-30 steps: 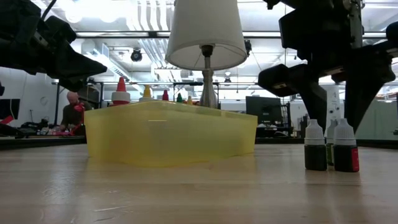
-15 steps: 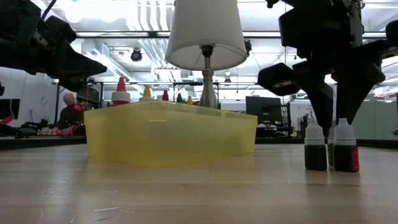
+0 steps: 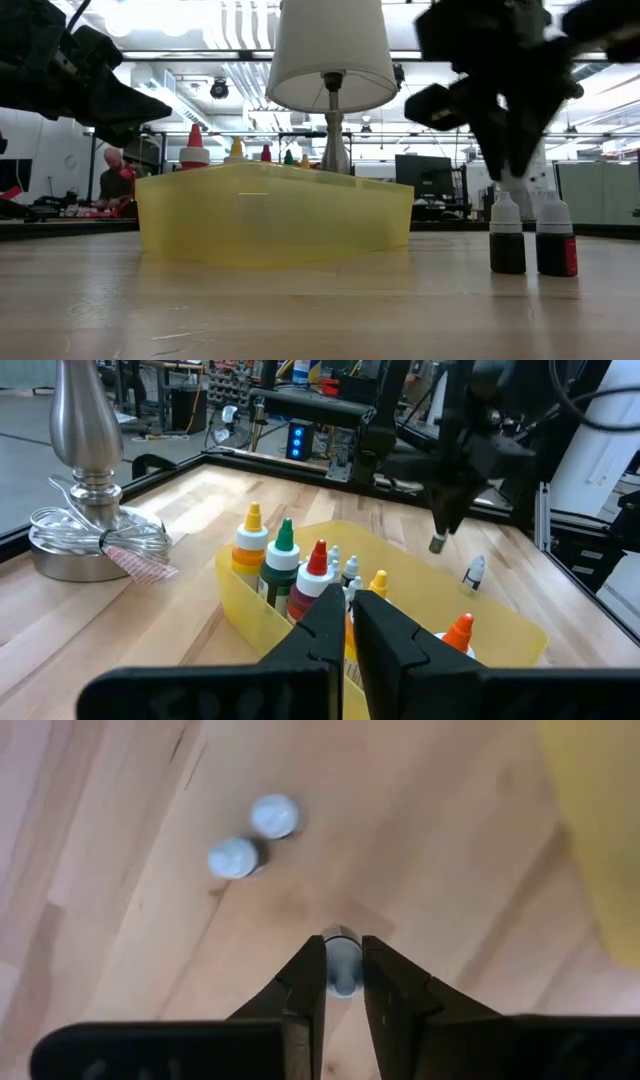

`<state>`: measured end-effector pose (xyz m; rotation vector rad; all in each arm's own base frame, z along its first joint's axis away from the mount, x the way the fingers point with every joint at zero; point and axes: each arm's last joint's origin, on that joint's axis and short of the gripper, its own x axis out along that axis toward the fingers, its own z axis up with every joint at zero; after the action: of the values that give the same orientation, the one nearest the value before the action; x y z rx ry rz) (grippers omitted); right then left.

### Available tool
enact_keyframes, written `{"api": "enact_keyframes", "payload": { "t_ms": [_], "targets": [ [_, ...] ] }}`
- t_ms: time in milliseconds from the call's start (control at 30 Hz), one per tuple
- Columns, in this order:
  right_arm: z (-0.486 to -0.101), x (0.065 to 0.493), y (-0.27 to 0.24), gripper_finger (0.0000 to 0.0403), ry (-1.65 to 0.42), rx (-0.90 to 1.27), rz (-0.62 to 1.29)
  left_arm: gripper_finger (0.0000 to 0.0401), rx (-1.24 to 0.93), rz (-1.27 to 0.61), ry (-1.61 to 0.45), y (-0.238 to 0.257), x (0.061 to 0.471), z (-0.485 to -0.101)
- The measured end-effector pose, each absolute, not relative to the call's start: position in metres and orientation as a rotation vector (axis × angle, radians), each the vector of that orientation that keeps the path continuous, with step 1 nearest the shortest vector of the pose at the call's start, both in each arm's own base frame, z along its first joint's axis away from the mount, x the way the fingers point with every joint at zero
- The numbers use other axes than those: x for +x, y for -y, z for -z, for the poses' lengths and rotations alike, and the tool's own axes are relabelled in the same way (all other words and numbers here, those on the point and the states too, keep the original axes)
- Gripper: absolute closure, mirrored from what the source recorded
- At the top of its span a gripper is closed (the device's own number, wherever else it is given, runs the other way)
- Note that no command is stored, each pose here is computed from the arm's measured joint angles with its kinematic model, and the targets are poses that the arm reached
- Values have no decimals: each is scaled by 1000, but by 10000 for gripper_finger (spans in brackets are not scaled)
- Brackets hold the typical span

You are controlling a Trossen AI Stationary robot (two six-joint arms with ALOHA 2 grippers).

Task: Pick & Place food coloring
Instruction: Put the small green food coloring bottle into the yellow bin

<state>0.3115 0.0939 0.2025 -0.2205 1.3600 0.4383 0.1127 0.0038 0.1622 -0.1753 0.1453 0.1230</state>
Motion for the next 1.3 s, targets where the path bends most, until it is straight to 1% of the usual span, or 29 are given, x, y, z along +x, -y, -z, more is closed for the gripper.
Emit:
{"api": "enact_keyframes", "payload": {
  "t_ms": [133,433,600,767,1133,1300],
  "targets": [
    [-223,321,-86,358,-1353,-147,-371,401,-175,-123,-145,-4,113,-162],
    [-273,339,-79,358,-1251,43,-231,401,-175,-123,-145,-4,113,-162],
    [-288,349,-76,356,-1208,171,-146,401,-175,-123,-145,-4,113,-162],
    [-282,366,-70,355,-1225,278,-56,401,-175,-123,-145,-4,113,-162],
    [-270,400,-49,354,-1224,385,50,401,-175,-123,-145,-4,113,-162],
    [-264,407,-41,354,-1224,445,128,401,-175,-123,-145,-4,113,-162]
  ]
}}
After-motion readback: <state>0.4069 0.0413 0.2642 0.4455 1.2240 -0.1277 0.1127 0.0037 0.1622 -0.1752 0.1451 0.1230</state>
